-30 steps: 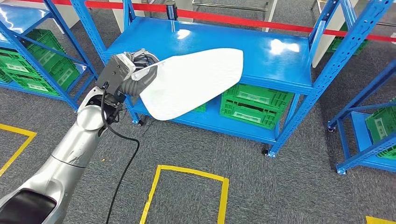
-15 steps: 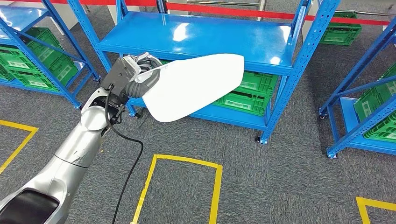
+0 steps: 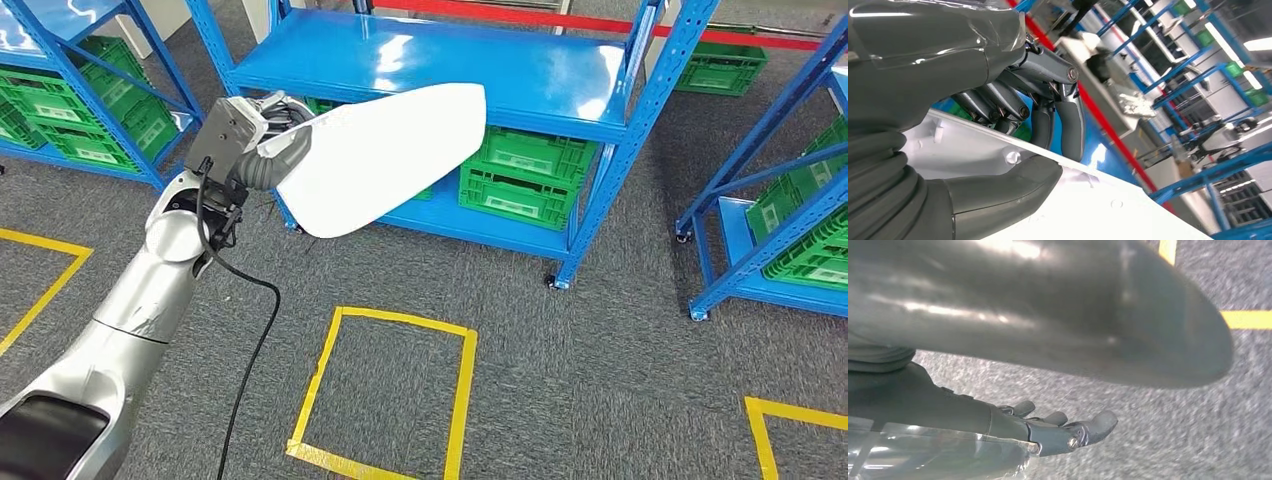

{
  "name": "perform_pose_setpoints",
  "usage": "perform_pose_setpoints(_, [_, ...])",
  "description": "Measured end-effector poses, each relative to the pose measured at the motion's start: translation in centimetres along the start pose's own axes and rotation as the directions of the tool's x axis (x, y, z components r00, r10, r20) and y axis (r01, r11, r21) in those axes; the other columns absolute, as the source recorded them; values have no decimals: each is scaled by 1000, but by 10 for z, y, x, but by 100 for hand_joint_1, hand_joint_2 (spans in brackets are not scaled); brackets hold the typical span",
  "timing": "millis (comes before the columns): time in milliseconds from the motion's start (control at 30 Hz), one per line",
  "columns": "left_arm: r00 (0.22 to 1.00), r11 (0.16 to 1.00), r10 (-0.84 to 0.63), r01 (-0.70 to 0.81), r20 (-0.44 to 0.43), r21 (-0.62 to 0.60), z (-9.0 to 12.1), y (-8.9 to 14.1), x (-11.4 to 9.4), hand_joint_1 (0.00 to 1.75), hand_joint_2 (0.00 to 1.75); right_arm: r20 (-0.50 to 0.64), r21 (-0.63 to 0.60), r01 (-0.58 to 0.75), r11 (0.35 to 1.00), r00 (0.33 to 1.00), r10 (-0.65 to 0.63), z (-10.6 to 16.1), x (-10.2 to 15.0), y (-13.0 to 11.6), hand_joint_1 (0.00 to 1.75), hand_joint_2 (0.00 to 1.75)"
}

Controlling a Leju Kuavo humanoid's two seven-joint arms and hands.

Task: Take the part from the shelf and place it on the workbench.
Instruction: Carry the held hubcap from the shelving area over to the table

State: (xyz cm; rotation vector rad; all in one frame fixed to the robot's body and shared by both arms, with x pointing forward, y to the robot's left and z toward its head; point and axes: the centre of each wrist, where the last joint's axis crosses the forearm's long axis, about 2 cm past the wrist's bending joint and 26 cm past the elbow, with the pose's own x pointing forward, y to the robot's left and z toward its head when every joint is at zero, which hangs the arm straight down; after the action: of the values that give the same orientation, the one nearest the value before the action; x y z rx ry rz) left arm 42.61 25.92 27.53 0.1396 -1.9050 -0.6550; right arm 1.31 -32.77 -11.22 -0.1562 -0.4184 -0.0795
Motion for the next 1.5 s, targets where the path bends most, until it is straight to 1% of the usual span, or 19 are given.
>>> perform_pose_setpoints(100, [1000,1000,4,-4,-22,3,6,3,-7,175,175,8,-1,-14,1000,1000,14,-1,3,-2,0,0])
perform_pose_setpoints(400, [999,1000,16,-15,-50,24,19,25,-21,175,175,36,17,-36,999,999,35,-5,13,1,0,0])
perform_pose_setpoints(567, [999,1000,12,-11,-52,20,21,27,-23,175,175,38,24,-35,999,999,34,-6,14,0,0,0])
perform_pose_setpoints(833, [1000,1000,-2,2,-28,29,17,34,-16,175,175,41,36,-31,999,999,30,-6,16,7,0,0])
perform_pose_setpoints(933, [1000,1000,-1,1,-22,25,16,33,-15,175,175,42,33,-34,999,999,32,-6,16,5,0,0])
perform_pose_setpoints(1100, [999,1000,4,-3,-35,12,19,26,-19,175,175,41,24,-38,999,998,37,-6,15,1,0,0])
perform_pose_setpoints(1500, [998,1000,-22,23,-53,12,23,28,-22,175,175,41,28,-43,999,998,42,-6,15,2,0,0])
